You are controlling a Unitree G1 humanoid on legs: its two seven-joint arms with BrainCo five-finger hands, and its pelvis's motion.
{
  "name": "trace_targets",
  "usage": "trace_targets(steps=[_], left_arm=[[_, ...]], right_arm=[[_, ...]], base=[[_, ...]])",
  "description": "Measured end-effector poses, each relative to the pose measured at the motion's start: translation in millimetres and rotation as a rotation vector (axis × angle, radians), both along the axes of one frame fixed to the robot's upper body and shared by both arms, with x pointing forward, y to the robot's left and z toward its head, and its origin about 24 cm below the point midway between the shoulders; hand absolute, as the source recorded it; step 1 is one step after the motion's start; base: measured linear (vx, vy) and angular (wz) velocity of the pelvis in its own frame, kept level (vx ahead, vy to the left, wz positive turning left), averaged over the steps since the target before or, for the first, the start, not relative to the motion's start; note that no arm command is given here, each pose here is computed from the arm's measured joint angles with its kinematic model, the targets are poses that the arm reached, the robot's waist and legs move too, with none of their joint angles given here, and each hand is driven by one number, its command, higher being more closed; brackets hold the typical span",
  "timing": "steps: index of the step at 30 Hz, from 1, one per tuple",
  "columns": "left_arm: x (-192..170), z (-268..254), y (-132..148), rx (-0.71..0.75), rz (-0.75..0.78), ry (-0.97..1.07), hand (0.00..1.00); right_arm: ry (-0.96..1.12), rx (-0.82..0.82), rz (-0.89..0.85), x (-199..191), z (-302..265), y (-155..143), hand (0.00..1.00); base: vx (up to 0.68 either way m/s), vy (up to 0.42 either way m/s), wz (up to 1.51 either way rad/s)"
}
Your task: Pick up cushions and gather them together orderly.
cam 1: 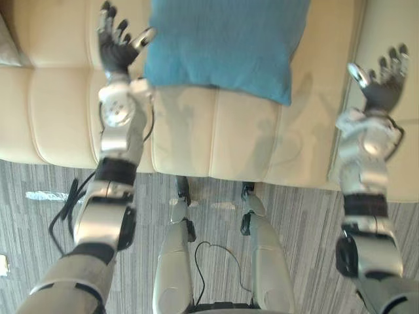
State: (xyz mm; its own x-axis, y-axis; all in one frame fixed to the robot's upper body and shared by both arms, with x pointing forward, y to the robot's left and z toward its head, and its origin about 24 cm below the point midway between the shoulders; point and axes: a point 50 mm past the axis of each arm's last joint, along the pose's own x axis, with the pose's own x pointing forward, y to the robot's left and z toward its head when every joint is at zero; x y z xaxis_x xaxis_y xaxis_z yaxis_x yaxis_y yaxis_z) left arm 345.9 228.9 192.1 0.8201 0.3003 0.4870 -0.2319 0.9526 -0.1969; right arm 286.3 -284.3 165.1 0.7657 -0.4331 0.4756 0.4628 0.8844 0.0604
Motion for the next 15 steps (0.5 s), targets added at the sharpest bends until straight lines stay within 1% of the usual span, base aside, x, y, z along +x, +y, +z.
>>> trace_targets(steps=[1,2,3,4,5,6,8,9,10,11,12,13,14,15], left_arm=[[-10.0,-28.4,2.6,0.006,0.006,0.071,0.00],[-24.0,-70.8,3.5,-0.002,0.008,0.197,0.00],[-29.9,-86.1,2.4,-0.008,0.005,0.245,0.00],[-45.2,-122.1,-4.1,-0.027,-0.014,0.364,0.00],[-55.7,-144.1,-9.8,-0.027,-0.031,0.442,0.00],[-74.0,-180.1,-21.9,-0.012,-0.075,0.583,0.00],[-92.2,-211.7,-34.5,0.038,-0.136,0.723,0.00],[-106.3,-233.2,-39.9,0.051,-0.167,0.819,0.00],[-123.0,-258.2,-45.2,0.090,-0.198,0.943,0.00],[-132.0,-270.2,-47.0,0.103,-0.212,1.007,0.00],[-145.6,-284.9,-48.2,0.108,-0.219,1.089,0.00],[-166.1,-303.4,-48.9,0.124,-0.224,1.200,0.00],[-169.8,-306.2,-48.8,0.126,-0.225,1.218,0.00],[-181.6,-314.5,-47.8,0.130,-0.224,1.274,0.00]], right_arm=[[0.077,-0.023,-0.012,-10.8,-23.1,1.7,0.00],[0.193,-0.022,-0.020,-25.9,-57.7,6.3,0.00],[0.234,-0.011,-0.018,-31.7,-70.0,8.6,0.00],[0.330,0.011,-0.009,-44.9,-97.0,16.2,0.00],[0.393,0.030,0.005,-52.7,-114.3,21.5,0.00],[0.510,0.058,0.033,-63.6,-143.9,31.9,0.00],[0.653,0.082,0.065,-74.5,-176.5,42.0,0.00],[0.748,0.125,0.087,-81.5,-199.9,49.7,0.00],[0.889,0.148,0.108,-93.6,-229.0,58.1,0.00],[0.966,0.167,0.119,-101.7,-244.0,62.2,0.00],[1.062,0.186,0.127,-114.5,-261.5,66.8,0.00],[1.194,0.231,0.126,-136.8,-283.5,71.2,0.00],[1.212,0.238,0.124,-140.3,-286.5,71.6,0.00],[1.262,0.263,0.114,-150.1,-294.2,72.1,0.00]], base=[[0.11,-0.049,-0.12],[0.11,-0.032,-0.07],[0.12,-0.024,-0.02],[0.10,-0.013,0.00],[0.16,0.000,-0.01],[0.13,0.012,-0.01],[0.10,0.019,0.01],[0.13,0.035,0.02],[0.13,0.036,0.03],[0.14,0.042,0.05],[0.10,0.052,0.04],[0.08,0.046,0.03],[0.08,0.050,0.00],[0.08,0.042,-0.03]])
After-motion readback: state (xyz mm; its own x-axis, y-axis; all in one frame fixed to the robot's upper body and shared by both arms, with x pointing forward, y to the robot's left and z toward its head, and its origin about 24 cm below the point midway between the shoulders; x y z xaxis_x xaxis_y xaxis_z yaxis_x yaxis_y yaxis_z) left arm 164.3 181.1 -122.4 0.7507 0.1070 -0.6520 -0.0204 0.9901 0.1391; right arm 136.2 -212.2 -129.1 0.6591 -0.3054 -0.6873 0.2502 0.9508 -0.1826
